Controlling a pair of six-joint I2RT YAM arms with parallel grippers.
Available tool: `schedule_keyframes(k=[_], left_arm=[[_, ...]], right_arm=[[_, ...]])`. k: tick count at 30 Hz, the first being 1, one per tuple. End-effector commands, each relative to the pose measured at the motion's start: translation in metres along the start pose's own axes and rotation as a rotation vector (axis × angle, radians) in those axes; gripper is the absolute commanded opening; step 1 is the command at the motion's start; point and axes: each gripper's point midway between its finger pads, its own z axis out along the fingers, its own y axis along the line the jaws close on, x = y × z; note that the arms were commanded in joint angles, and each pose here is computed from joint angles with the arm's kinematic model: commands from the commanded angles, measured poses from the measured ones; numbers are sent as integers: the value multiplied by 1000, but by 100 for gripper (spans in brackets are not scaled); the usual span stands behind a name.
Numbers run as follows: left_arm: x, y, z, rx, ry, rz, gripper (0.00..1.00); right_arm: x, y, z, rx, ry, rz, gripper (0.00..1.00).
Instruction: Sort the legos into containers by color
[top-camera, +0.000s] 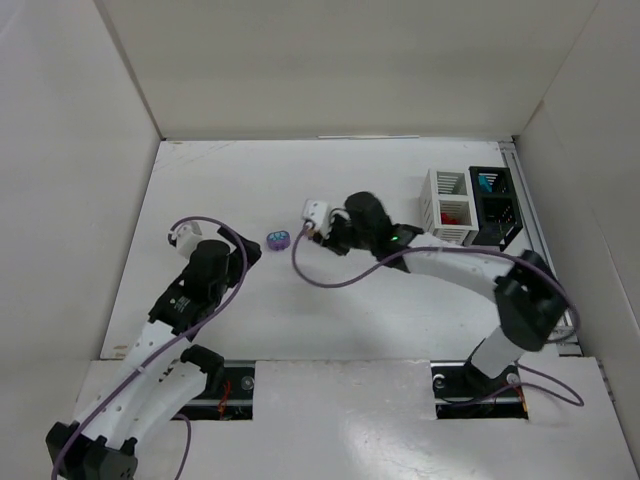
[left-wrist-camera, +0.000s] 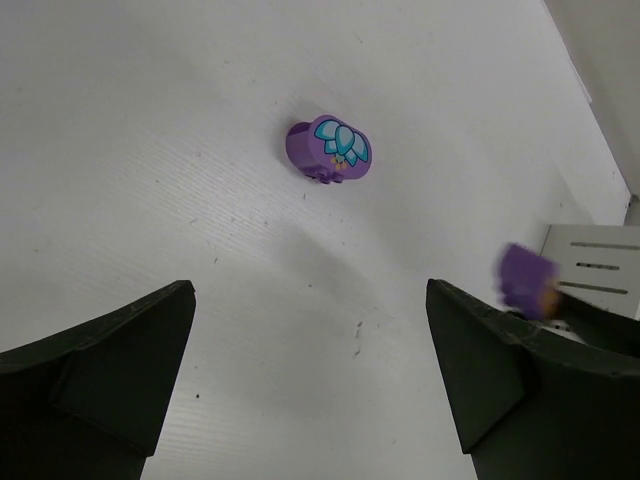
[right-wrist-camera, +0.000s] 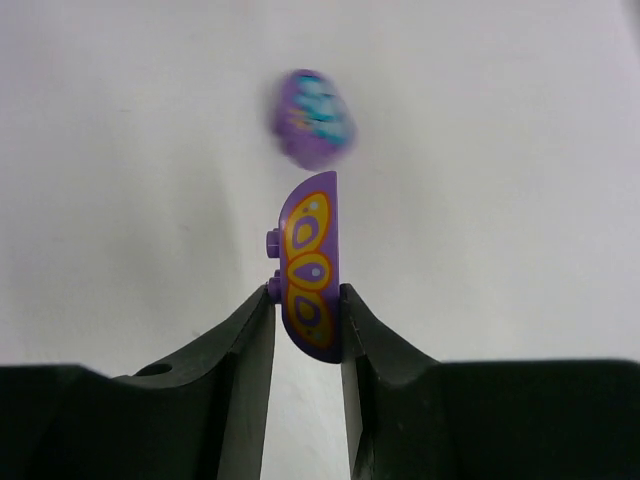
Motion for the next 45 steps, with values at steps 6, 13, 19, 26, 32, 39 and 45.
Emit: schedule_keyframes(k=[6,13,19,26,32,39,45], left_arm=[[9,-18,25,35,35,66,99],[22,-26,43,30,94,109,99],[24,-29,52,16,118,129,99],[24,-34,54,35,117,124,99],[24,-36,54,49,119,142,99],[22,-37,50,59,112,148,99],[11,-33,32,63,75,103,99]], right_arm=[[83,-137,-212,626,206,250,26],[178,-157,-367,1067,559,555,28],[212,-165,-373,1086,653,633,30],[225,-181,-367,1057,653,642,63],[213,-187,-364,1050,580,582,59],[181,-190,-356,977,464,464,64],[46,-155,-208,490,123,-45,74]])
